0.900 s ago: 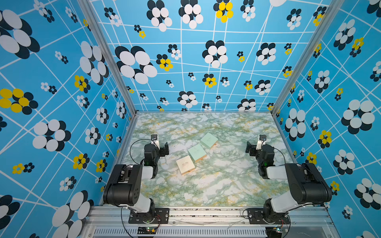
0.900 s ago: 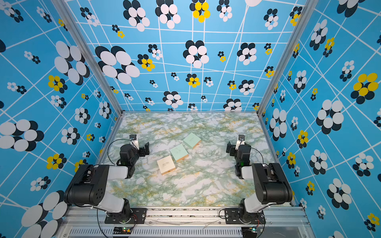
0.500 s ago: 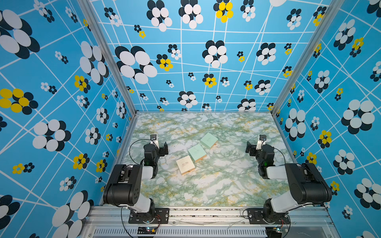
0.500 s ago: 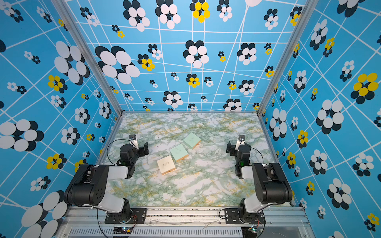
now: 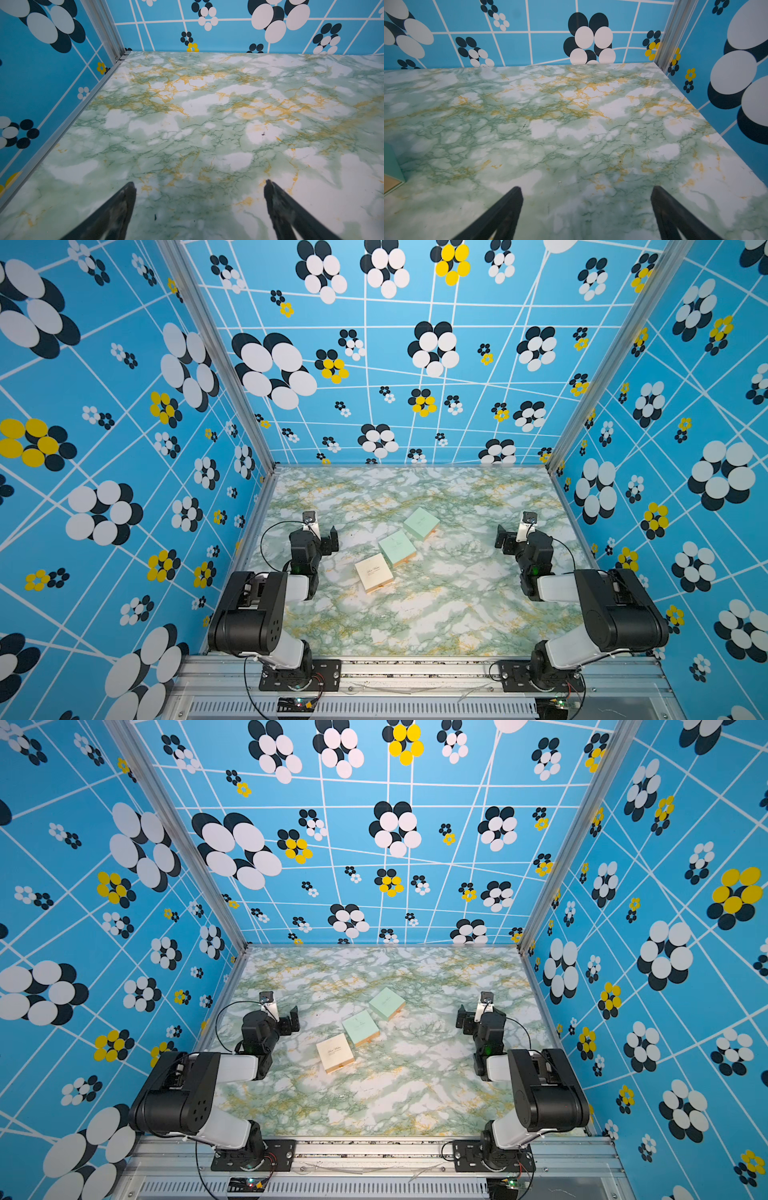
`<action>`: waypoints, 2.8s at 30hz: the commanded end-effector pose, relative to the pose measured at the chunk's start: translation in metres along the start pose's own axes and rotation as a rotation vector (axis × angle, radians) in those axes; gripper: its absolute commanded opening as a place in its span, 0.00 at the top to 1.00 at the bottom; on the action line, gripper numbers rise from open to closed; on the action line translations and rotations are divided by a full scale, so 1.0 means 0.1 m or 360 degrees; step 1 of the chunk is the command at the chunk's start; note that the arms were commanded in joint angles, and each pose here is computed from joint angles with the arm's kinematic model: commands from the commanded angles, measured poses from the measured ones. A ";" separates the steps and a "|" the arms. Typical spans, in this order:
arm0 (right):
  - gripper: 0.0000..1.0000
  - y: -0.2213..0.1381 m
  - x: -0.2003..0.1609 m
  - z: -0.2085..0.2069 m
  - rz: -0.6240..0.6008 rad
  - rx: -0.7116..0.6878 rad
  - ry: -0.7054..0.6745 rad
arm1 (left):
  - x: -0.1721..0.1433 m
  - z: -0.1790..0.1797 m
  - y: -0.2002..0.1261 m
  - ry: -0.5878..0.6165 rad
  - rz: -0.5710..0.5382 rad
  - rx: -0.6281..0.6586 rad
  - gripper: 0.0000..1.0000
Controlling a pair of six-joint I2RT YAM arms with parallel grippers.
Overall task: Take out the earrings from the drawer-style jewelry box
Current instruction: Adjust the jewelry box at the center of the board.
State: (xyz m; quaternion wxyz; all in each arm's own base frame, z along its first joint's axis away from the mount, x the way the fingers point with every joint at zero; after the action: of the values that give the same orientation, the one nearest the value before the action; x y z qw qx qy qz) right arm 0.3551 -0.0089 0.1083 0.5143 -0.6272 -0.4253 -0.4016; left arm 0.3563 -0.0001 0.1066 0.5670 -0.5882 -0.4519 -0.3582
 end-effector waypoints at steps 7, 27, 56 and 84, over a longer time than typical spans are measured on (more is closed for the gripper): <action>0.01 -0.40 0.26 -0.08 -0.0240 -0.0010 0.0033 | 0.37 -0.24 -0.08 0.0155 0.0048 -0.0001 0.01; 0.13 -1.47 1.05 1.15 0.0210 0.1404 0.0558 | 0.19 -1.09 -0.84 -0.0235 0.0849 -0.0548 0.01; 0.26 -1.83 0.21 3.18 0.0941 0.2388 0.0319 | -0.24 -1.11 -0.68 -0.0900 0.1259 -0.0760 0.01; 0.41 -1.56 -0.17 3.48 0.1227 0.2283 0.0343 | -0.48 -1.12 -0.64 -0.0941 0.1324 -0.0772 0.01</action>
State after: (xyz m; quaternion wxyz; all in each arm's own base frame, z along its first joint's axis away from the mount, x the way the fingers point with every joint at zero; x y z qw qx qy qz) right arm 0.2249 0.3453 0.0913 0.9300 -0.1982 -0.2903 0.1074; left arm 0.2917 -0.1181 0.0973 0.3657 -0.9012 -0.2314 -0.0208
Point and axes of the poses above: each gripper's point midway between its finger pads, its own y axis out along the fingers, its own z axis along the line the jaws close on, x = y × z, the point moved 4 cm from there along -y, back along the fingers, and after that the axes turned 7 degrees about -y, right-handed, at the moved point
